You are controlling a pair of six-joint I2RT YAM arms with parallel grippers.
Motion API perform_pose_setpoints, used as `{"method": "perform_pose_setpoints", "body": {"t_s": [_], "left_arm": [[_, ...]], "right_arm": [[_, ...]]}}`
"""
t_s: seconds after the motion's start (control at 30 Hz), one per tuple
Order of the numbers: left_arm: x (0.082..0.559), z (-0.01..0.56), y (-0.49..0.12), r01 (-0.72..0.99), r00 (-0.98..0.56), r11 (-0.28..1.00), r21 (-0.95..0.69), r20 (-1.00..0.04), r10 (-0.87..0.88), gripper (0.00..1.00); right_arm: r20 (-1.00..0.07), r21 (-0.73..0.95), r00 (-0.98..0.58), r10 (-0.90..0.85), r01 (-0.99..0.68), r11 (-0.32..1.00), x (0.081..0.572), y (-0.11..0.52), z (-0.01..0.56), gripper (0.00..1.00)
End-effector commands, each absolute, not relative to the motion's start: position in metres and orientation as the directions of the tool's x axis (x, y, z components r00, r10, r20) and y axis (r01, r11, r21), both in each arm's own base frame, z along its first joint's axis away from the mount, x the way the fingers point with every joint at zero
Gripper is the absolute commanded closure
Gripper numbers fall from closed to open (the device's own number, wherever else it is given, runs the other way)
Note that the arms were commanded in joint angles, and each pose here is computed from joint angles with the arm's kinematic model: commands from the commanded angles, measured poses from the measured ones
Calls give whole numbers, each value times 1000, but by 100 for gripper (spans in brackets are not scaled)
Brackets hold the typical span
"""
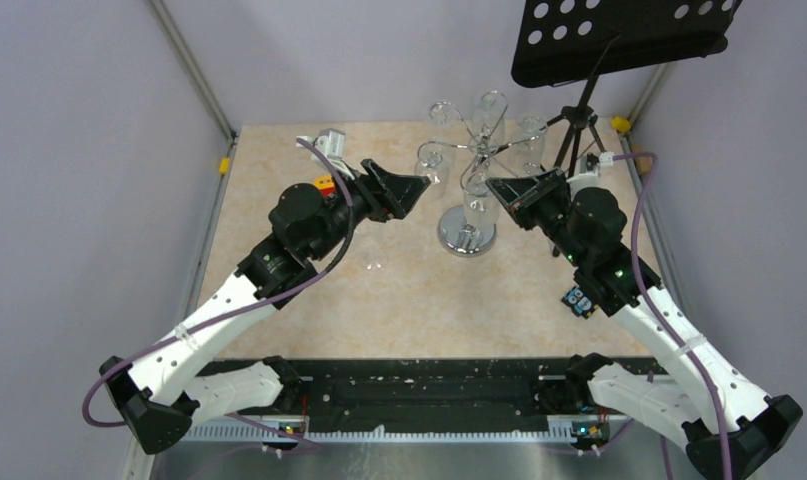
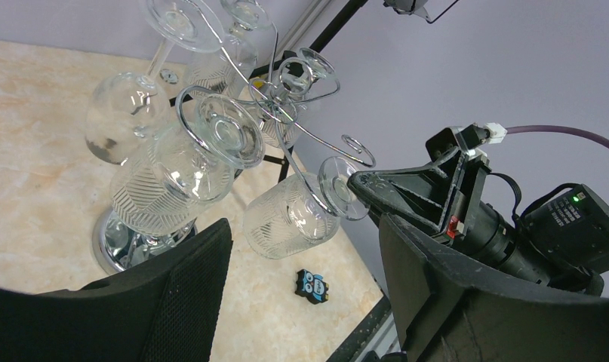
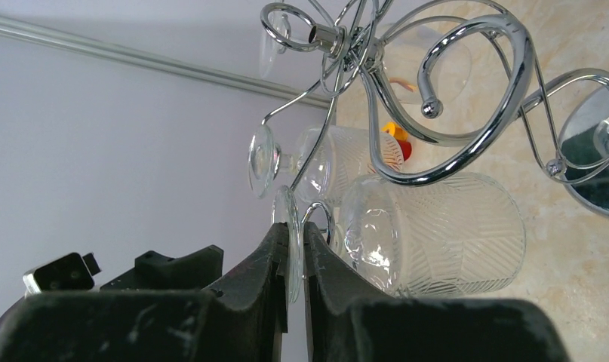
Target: Take the wine glass off the wine glass rack
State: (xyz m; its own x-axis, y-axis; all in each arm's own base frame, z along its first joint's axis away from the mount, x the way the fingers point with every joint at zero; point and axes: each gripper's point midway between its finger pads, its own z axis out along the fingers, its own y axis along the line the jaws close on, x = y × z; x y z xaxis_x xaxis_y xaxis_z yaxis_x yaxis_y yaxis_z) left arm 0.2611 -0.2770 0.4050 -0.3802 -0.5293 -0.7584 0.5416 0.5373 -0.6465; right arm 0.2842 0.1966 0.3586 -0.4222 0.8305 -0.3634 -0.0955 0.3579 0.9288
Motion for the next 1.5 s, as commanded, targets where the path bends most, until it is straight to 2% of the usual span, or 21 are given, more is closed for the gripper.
{"method": "perform_pose_setpoints", "body": {"t_s": [0.0,0.2,0.47,0.7,1.0,1.47], "left_arm": [[258,418,-270,564,-338,535,-629,-767,-546,25],[258,418,-270,563,-336,535,-630,-766,-548,25],[258,419,-268,561,-329,537,-630,-765,-553,26],[260,418,-267,558,-324,542,-629,-766,-555,26],[260,415,-265,550,-319,551,-628,-768,-556,26],[259,411,-259,539,-311,562,-627,-768,-559,26]], "right_arm": [[-342,938,-385,857,-195,286,277,190,397,100],[-304,950,-423,854,-209,234,271,196,399,100],[-164,964,-452,877,-263,45,259,196,412,100],[-142,962,-503,853,-272,0,258,207,418,100],[-146,961,-522,840,-277,-5,270,219,426,100],[-157,960,-445,882,-279,29,294,216,439,100]]}}
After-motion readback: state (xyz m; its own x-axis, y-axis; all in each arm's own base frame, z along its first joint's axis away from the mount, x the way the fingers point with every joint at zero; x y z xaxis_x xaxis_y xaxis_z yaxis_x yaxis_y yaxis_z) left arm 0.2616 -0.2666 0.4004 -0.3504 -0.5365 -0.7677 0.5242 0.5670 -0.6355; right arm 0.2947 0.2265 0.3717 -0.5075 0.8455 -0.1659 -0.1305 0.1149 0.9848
